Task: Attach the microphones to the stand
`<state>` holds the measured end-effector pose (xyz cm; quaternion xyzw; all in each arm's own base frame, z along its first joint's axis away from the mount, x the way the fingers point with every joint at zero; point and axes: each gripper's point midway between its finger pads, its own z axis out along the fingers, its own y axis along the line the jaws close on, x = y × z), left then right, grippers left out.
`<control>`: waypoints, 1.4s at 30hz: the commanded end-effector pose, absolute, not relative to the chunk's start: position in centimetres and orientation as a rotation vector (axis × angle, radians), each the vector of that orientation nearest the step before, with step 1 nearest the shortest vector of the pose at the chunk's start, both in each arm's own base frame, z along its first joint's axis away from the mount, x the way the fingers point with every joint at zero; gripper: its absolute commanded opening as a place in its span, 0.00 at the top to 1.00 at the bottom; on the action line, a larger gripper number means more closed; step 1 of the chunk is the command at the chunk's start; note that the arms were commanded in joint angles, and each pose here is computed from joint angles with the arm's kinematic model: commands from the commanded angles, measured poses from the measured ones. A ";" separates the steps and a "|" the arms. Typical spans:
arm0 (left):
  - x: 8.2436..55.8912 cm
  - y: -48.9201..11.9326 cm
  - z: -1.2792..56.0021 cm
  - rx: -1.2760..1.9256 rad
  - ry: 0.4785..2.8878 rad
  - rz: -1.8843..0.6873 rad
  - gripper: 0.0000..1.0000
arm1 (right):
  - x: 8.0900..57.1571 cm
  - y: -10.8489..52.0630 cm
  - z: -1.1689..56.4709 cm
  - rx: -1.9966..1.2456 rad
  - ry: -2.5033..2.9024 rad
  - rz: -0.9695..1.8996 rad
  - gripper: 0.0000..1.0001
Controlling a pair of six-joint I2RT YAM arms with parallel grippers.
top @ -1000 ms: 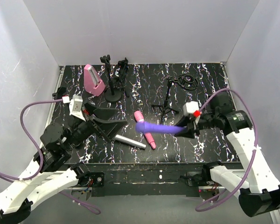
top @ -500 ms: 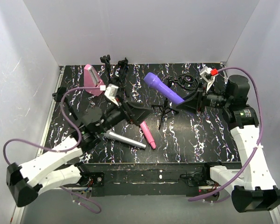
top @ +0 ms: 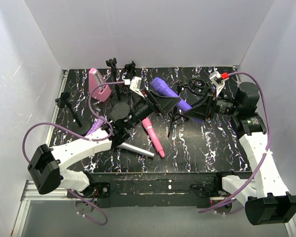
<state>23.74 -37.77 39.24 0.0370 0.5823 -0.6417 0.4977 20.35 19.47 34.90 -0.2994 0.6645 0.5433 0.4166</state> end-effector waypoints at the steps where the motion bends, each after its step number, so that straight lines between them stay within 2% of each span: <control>1: 25.2 -37.4 42.3 -0.019 1.336 -1.542 0.51 | 19.2 19.6 36.7 -0.835 1.562 1.371 0.99; 6: 25.8 -37.2 42.5 0.003 1.354 -1.462 0.95 | 18.7 19.5 36.4 -0.851 1.552 1.361 0.99; 7: 25.7 -37.2 42.7 0.034 1.349 -1.442 1.00 | 18.7 19.4 36.4 -0.852 1.548 1.350 0.93; 8: 25.8 -37.2 42.7 0.073 1.361 -1.399 1.00 | 19.0 19.1 36.4 -0.849 1.549 1.328 0.74; 10: 26.1 -37.0 43.1 0.132 1.382 -1.315 1.00 | 20.0 17.5 36.3 -0.803 1.568 1.215 0.30; 11: 26.2 -36.8 43.4 0.161 1.389 -1.277 1.00 | 21.0 15.9 36.4 -0.752 1.573 1.140 0.19; 12: 26.6 -36.6 43.8 0.183 1.398 -1.240 1.00 | 21.4 14.7 36.4 -0.725 1.573 1.093 0.17; 17: 27.8 -37.5 46.9 0.333 1.426 -1.171 1.00 | 21.3 9.9 34.6 -0.634 1.599 0.881 0.13; 21: 28.9 -40.2 50.1 0.431 1.405 -1.167 1.00 | 20.6 8.7 31.1 -0.593 1.634 0.829 0.13; 27: 32.5 -43.9 50.7 0.505 1.385 -1.092 1.00 | 21.0 7.3 25.8 -0.498 1.656 0.821 0.11; 34: 35.3 -47.1 50.9 0.581 1.346 -1.007 1.00 | 21.0 6.7 24.5 -0.485 1.634 0.800 0.11; 42: 35.8 -48.0 50.4 0.656 1.305 -0.887 1.00 | 21.1 6.6 24.4 -0.496 1.626 0.779 0.10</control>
